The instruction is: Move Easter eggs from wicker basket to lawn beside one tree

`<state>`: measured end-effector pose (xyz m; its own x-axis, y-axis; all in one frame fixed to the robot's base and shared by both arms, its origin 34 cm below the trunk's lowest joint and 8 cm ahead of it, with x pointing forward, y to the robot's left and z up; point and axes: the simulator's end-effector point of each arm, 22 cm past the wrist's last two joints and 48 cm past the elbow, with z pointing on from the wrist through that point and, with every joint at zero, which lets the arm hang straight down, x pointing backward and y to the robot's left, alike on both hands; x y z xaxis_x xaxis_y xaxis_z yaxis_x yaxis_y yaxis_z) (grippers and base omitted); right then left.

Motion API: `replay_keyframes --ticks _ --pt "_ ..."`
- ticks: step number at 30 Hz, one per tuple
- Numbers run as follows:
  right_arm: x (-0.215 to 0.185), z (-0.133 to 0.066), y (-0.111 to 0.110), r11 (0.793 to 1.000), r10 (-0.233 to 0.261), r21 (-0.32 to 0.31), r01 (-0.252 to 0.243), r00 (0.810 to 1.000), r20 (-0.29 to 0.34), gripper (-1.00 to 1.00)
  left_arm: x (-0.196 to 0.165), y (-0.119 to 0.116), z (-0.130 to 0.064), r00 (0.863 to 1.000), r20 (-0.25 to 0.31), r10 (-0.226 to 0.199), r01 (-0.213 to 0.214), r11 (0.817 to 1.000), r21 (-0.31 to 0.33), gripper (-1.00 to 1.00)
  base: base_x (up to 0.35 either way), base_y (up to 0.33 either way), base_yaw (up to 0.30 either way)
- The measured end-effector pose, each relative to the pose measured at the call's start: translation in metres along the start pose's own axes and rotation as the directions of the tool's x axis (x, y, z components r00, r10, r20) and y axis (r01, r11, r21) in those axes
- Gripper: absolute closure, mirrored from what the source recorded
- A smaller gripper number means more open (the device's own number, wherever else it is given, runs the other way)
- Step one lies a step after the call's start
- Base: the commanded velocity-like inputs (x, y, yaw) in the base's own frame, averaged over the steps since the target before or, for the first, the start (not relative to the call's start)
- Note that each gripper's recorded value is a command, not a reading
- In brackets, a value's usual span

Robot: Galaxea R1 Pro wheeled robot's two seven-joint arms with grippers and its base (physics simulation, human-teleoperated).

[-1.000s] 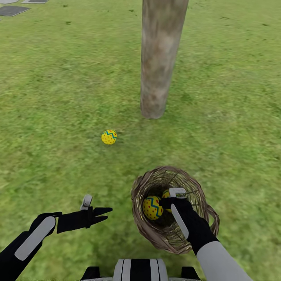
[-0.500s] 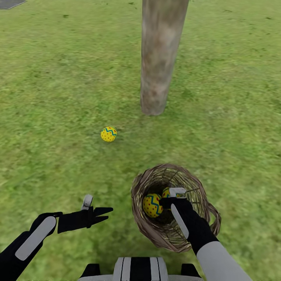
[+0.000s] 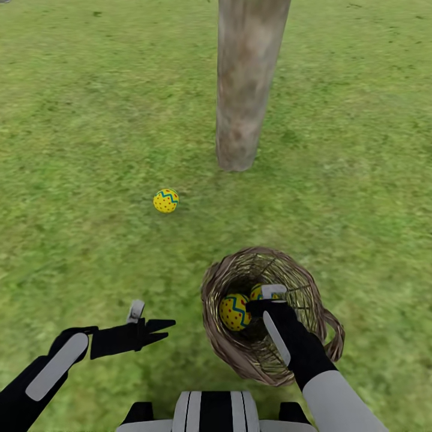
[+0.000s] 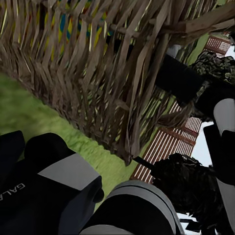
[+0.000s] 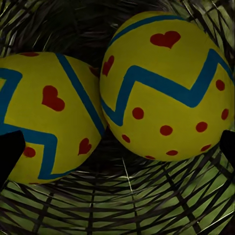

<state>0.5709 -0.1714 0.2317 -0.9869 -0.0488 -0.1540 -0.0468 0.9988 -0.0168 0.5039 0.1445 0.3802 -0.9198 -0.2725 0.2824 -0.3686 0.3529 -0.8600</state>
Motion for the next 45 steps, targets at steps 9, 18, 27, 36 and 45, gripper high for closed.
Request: replay_keyframes --ticks 9,18,27,36,45 --pt "-0.004 -0.001 -0.006 0.999 -0.024 0.024 0.023 1.0 0.012 -1.0 0.004 0.0 0.003 1.0 -0.011 0.001 -0.001 1.0 -0.001 -1.0 0.0 0.0 0.0" --pt "-0.02 -0.008 -0.015 0.996 -0.07 0.067 0.066 0.996 0.048 -1.0 0.004 0.001 0.003 1.0 -0.012 0.001 -0.001 1.0 -0.002 -1.0 0.0 0.0 0.0" --pt "-0.019 -0.007 -0.016 0.995 -0.075 0.071 0.072 0.996 0.045 -1.0 0.004 0.0 0.003 1.0 -0.012 0.001 -0.001 1.0 -0.001 -1.0 0.0 0.0 0.0" --pt "-0.02 0.002 -0.027 0.981 -0.147 0.133 0.138 0.988 0.056 -1.0 0.004 0.01 0.007 1.0 -0.012 0.001 -0.001 1.0 -0.001 -1.0 0.0 0.0 0.0" --pt "-0.022 0.001 -0.03 0.978 -0.159 0.144 0.149 0.985 0.06 -1.0 0.006 0.006 0.014 1.0 -0.013 -0.003 0.004 1.0 0.015 -1.0 0.0 0.0 0.0"
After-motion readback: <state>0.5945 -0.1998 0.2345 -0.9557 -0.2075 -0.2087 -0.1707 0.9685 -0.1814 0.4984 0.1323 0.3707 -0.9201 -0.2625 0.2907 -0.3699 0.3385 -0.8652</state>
